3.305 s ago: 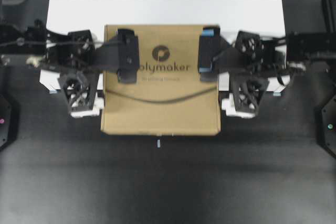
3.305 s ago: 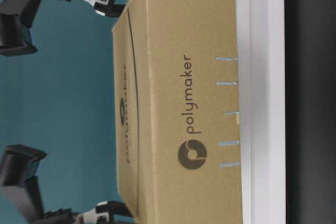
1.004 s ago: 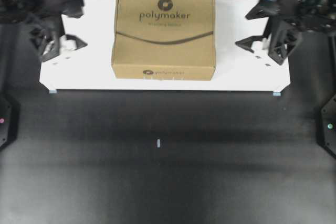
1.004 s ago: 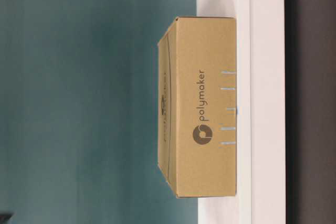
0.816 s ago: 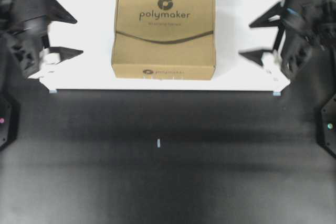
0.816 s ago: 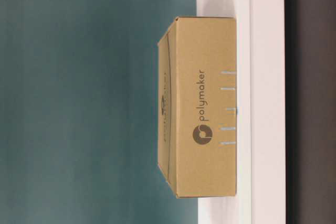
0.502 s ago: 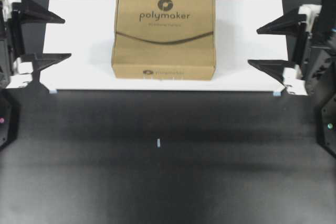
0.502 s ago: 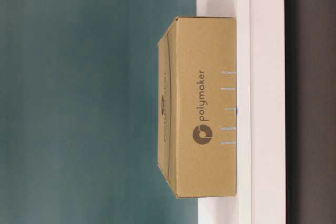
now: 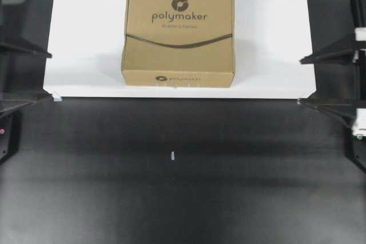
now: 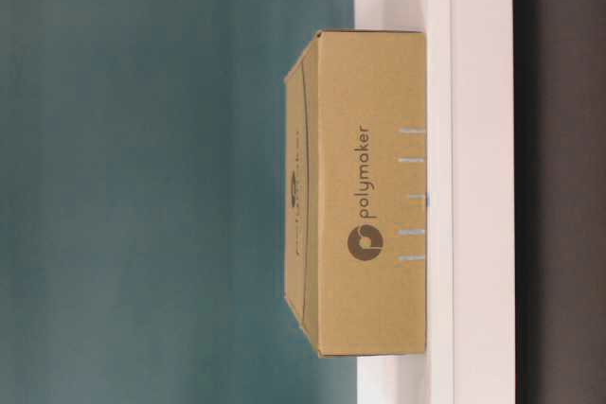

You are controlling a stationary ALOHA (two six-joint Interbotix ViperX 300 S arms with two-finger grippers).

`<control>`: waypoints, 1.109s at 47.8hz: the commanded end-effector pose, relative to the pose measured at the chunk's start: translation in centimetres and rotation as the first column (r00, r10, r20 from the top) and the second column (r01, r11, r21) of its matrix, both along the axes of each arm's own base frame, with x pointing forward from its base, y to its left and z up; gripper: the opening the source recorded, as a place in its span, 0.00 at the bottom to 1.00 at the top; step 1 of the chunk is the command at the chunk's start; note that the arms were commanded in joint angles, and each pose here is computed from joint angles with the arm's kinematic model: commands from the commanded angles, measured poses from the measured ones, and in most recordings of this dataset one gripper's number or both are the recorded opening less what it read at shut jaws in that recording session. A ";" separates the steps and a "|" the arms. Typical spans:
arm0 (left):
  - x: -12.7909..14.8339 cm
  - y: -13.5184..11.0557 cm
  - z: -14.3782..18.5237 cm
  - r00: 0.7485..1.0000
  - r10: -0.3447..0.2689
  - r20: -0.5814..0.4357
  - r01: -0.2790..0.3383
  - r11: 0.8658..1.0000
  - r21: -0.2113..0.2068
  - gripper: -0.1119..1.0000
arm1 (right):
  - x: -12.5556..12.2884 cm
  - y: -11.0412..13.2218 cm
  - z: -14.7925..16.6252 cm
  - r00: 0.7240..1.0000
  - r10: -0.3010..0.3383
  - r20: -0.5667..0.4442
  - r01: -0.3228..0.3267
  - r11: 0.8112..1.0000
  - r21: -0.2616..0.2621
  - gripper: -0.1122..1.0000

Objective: Place the cardboard box on the stand after clamping it between your arms.

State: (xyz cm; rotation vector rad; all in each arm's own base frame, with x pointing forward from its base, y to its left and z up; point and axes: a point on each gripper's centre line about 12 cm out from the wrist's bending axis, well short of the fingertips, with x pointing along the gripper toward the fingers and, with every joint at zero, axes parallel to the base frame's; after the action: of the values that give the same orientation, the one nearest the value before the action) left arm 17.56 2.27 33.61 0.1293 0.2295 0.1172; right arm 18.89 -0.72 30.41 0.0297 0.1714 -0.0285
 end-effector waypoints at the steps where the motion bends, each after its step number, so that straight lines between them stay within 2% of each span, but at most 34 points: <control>1: -0.7 -0.1 0.6 0.998 0.000 0.057 0.000 1.000 -0.007 0.84 | -0.8 0.1 0.3 0.999 -0.002 0.051 0.000 1.000 0.029 0.86; 11: -2.1 -0.3 0.1 0.996 0.008 0.092 -0.004 0.999 -0.039 0.84 | -2.9 0.1 0.3 0.988 -0.014 0.151 0.009 0.999 0.037 0.86; 16: -2.3 -0.3 -0.2 0.995 0.011 0.095 -0.006 0.999 -0.051 0.84 | -3.4 0.1 0.3 0.986 -0.015 0.169 0.009 0.999 0.036 0.86; 53: -2.3 -0.3 -0.7 0.996 0.010 0.086 -0.005 0.998 -0.055 0.84 | -3.4 0.1 0.0 0.986 -0.013 0.167 0.007 0.999 0.037 0.86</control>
State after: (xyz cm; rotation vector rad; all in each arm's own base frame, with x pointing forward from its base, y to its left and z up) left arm 15.15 1.93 32.50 0.0692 0.1610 0.1234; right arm 15.40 -0.62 30.26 0.0595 0.0125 -0.0364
